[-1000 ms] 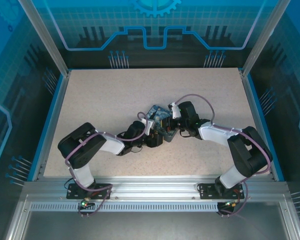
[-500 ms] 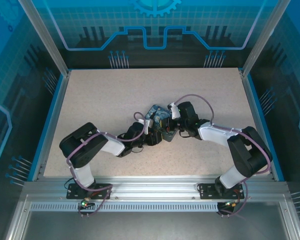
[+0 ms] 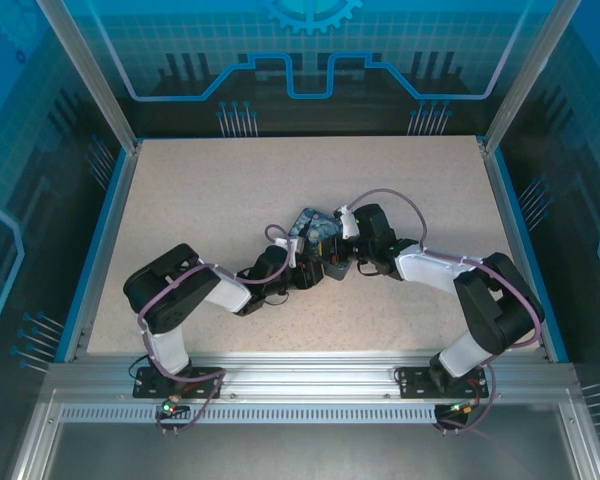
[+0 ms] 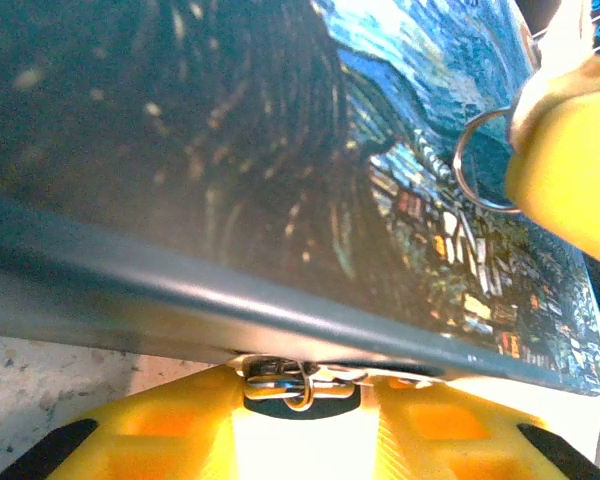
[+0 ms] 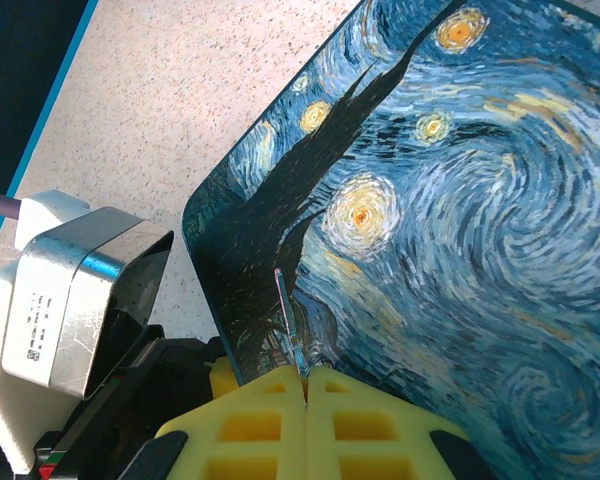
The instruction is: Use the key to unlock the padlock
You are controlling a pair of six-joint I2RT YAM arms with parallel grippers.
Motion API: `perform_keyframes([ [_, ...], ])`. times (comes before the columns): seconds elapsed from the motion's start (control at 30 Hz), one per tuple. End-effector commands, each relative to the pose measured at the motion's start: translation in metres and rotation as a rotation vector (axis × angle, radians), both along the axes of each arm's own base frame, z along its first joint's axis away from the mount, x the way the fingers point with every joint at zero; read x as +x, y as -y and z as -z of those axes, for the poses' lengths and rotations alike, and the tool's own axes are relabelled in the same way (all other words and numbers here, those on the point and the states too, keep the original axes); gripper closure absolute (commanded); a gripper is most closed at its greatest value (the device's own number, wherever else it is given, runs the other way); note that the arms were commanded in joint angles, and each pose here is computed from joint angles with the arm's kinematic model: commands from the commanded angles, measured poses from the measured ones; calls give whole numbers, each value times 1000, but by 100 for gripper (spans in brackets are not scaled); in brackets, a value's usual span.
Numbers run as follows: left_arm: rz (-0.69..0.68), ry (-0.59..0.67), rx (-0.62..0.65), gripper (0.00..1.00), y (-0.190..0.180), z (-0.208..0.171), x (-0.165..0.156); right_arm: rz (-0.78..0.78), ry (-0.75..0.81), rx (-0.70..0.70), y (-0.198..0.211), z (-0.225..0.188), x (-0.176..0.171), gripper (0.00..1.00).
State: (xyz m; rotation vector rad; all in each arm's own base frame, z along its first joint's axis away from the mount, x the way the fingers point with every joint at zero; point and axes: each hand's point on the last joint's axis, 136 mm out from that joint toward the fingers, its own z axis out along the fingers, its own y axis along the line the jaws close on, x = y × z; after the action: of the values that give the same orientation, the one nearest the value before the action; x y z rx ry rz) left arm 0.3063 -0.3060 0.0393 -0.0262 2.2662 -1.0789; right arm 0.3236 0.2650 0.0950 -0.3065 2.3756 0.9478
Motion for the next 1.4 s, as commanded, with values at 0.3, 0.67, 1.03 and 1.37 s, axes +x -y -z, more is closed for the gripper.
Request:
perform_keyframes([
  [0.3,-42,52,-28,74,-1,-16,10,-8,-62,-40,2,14,-17,100],
  [0.67,-42,39,-50,74,-6,-44,1,-47,125,-169,39,-27,-46,100],
  [1.03,-27,2,-101,73,-2,-61,-4,-200,204,-298,38,2,-87,100],
  [1.37,-26,-10,-110,72,-2,-62,-6,-238,256,-323,27,29,-85,100],
])
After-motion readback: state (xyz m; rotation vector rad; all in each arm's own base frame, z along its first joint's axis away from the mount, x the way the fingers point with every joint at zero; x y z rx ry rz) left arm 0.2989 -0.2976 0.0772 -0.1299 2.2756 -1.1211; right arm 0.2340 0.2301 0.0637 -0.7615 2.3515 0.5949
